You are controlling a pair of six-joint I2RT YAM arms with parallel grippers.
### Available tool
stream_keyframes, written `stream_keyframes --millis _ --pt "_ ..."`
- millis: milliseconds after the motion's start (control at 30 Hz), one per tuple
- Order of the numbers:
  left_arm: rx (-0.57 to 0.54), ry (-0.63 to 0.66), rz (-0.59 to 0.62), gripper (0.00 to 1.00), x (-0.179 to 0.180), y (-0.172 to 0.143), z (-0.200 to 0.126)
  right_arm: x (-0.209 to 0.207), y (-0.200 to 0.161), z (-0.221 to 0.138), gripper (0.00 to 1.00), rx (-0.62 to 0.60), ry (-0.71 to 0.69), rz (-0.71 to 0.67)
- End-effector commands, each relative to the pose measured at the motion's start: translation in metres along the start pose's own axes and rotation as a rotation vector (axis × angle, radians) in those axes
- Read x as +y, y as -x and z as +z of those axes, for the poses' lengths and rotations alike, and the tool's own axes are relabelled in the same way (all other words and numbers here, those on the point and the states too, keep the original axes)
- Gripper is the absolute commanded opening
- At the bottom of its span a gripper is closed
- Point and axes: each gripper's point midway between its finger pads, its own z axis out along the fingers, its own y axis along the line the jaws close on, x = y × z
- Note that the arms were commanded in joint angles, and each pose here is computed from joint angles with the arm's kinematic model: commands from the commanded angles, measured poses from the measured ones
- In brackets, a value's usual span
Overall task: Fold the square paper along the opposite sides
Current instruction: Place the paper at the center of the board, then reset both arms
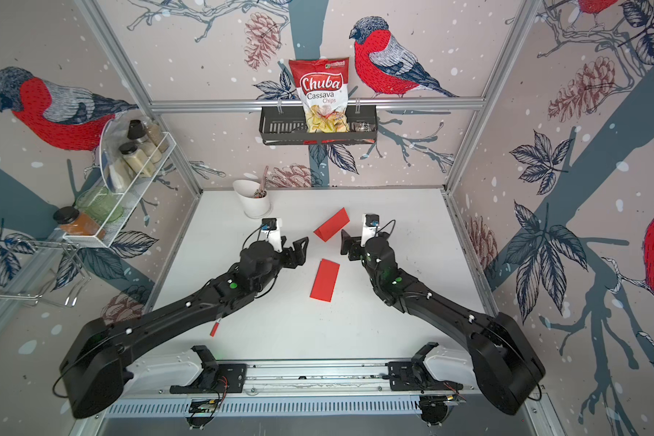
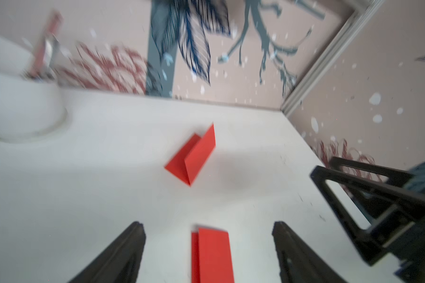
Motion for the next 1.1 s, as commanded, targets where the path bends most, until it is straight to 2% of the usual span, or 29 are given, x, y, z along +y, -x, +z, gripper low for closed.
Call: stream_keyframes --millis 0,33,100,167,267,400,500,600,633,700,733,800,833,867,1067 --pt "-0.39 0.29 0.137 0.72 0.067 0.061 -0.04 -0.063 0.014 -0.015 1.0 -0.09 -0.262 -0.155" --pt "-0.428 0.316 0.174 0.69 0.082 0.062 -0.048 -0.08 0.01 -0.019 1.0 -0.094 -0.311 -0.161" --pt "-0.42 0.36 0.224 0.68 0.118 0.051 -0.055 -0.107 -0.004 -0.026 1.0 -0.099 -0.363 -0.171" --pt "-0.34 0.434 0.217 0.68 0.154 0.032 -0.054 -0.128 -0.025 -0.031 1.0 -0.089 -0.417 -0.189" --pt "-0.205 0.454 0.267 0.7 0.189 -0.005 -0.047 -0.156 -0.052 -0.036 1.0 -0.075 -0.502 -0.195" --pt "-0.055 0.459 0.292 0.73 0.22 -0.051 -0.033 -0.169 -0.064 -0.039 1.0 -0.123 -0.451 -0.119" --pt "-0.086 0.449 0.306 0.73 0.227 -0.042 -0.025 -0.18 -0.063 -0.041 1.0 -0.167 -0.456 -0.114" --pt "-0.134 0.419 0.303 0.73 0.231 -0.031 -0.017 -0.199 -0.07 -0.049 1.0 -0.208 -0.454 -0.042" --pt "-0.124 0.381 0.322 0.73 0.23 -0.036 -0.013 -0.206 -0.074 -0.051 1.0 -0.223 -0.45 -0.008" --pt "-0.135 0.383 0.291 0.72 0.243 -0.046 -0.014 -0.211 -0.07 -0.05 1.0 -0.263 -0.433 0.008" --pt "-0.176 0.372 0.282 0.75 0.245 -0.042 -0.013 -0.211 -0.073 -0.039 1.0 -0.218 -0.405 0.015" --pt "-0.141 0.403 0.253 0.83 0.255 -0.042 -0.003 -0.214 -0.085 -0.016 1.0 -0.094 -0.35 0.032" --pt "-0.117 0.438 0.215 0.92 0.267 -0.044 -0.001 -0.212 -0.086 -0.009 1.0 -0.085 -0.342 0.014" --pt "-0.123 0.427 0.209 0.96 0.267 -0.043 -0.001 -0.21 -0.086 -0.012 1.0 -0.09 -0.369 -0.007" --pt "-0.119 0.428 0.205 0.97 0.269 -0.044 0.0 -0.212 -0.087 -0.011 1.0 -0.073 -0.398 -0.006"
